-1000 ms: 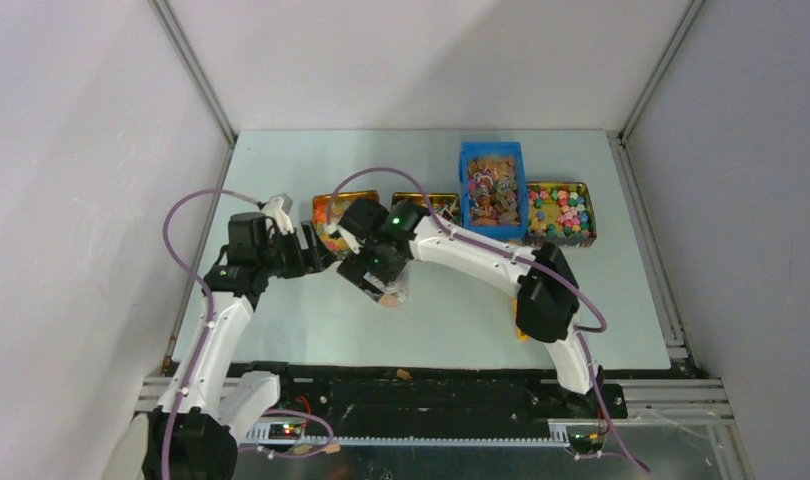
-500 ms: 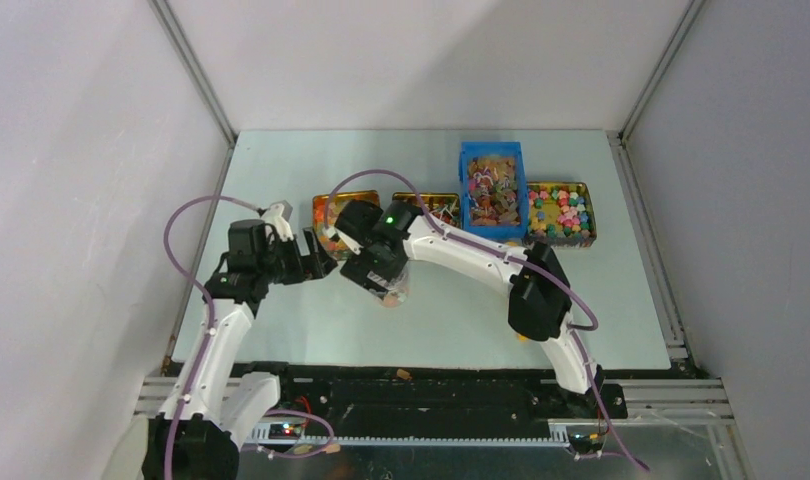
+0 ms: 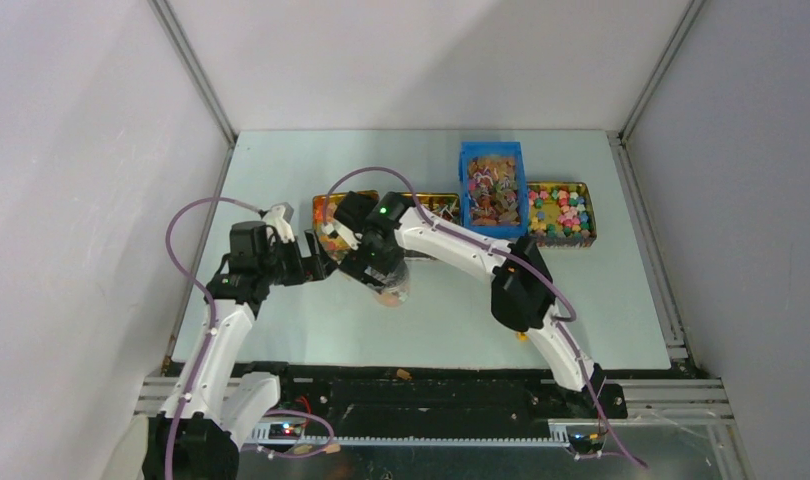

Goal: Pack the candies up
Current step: Pick up the packing bottle from the center of the board.

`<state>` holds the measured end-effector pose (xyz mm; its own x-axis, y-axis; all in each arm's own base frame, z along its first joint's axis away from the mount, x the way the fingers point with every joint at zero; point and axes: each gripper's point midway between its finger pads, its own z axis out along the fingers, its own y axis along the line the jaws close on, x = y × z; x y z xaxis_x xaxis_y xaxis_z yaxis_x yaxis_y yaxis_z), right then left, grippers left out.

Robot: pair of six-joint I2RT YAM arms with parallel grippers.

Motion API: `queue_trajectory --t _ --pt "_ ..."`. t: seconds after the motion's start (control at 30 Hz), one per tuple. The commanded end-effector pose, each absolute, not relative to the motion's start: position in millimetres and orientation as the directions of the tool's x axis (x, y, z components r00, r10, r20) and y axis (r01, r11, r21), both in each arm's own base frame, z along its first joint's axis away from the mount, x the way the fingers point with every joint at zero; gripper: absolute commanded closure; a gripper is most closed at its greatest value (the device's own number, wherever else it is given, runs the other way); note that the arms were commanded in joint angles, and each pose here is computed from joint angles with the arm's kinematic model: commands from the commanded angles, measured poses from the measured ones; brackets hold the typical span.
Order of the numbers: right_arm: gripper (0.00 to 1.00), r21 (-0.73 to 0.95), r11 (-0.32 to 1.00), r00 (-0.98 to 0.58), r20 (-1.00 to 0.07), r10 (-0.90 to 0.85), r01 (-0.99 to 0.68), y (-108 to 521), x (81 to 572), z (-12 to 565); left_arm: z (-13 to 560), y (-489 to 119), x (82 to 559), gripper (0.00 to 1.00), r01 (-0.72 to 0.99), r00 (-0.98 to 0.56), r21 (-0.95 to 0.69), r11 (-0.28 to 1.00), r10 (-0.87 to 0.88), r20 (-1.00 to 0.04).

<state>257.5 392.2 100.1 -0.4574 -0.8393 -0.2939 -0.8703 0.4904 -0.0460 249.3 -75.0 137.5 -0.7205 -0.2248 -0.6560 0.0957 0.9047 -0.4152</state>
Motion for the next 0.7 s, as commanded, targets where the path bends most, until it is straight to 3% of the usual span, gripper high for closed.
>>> queue_trajectory --t 0.0,0.13,0.37,0.67 --pt "0.0 -0.04 0.477 -0.447 -0.286 -0.847 -0.878 388 266 105 145 -73 258 0.03 0.126 -0.682 -0.395 0.91 -0.209 -0.701" --pt "0.02 -0.028 0.478 -0.451 -0.286 -0.845 -0.878 388 266 105 144 -73 258 0.03 0.126 -0.687 -0.398 0.909 -0.21 -0.695" --pt "0.15 0.03 0.518 -0.503 -0.291 -0.813 -0.855 394 258 105 144 -73 259 0.03 0.12 -0.685 -0.4 0.908 -0.216 -0.696" --pt "0.13 0.072 0.613 -0.608 -0.261 -0.75 -0.787 393 250 100 142 -73 261 0.03 0.11 -0.683 -0.412 0.905 -0.232 -0.692"
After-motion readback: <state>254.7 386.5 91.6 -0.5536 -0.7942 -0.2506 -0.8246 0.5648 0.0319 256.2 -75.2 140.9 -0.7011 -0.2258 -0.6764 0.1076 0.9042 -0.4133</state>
